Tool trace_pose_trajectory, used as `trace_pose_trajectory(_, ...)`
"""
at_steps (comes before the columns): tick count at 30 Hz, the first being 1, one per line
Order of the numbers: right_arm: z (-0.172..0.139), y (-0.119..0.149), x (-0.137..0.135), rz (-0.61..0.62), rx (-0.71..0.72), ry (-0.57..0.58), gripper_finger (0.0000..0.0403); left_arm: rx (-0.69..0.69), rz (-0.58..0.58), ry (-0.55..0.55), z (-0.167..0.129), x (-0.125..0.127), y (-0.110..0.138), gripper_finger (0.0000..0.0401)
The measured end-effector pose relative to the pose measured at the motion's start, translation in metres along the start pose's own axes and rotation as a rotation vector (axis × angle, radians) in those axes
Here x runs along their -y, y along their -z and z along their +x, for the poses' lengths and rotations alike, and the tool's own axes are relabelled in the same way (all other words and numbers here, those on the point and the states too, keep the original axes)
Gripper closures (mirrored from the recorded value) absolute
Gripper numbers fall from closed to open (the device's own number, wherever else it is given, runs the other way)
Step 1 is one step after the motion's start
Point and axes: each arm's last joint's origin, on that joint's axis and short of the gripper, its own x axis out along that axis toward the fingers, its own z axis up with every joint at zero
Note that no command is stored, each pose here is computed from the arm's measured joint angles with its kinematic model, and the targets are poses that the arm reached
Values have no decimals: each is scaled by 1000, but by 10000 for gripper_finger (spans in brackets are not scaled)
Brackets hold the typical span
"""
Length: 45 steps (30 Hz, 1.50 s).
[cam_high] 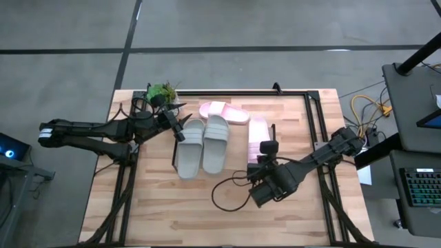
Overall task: Pick and place slides into the shelf
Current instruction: Put the bottom pink slide on the shelf
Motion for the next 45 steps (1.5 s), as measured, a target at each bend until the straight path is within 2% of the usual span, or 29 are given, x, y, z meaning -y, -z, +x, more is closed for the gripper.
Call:
trace_pose_trajectory(11, -1, 1, -8, 49, -32, -58, 394, -1, 0, 0, 0, 0, 0, 209)
trace_pose_trajectory(25, -18, -6, 3, 80, 27, -96, 394, 0, 0, 0, 0, 0, 0, 209)
trace_pose_trajectory(40, -18, 0, -8, 103, -13, -147, 394, -17, 14, 8, 0, 1, 2, 209)
trace_pose_trajectory(45, -18, 0, -8, 110, -15, -148, 374, -18, 14, 8, 0, 1, 2, 209)
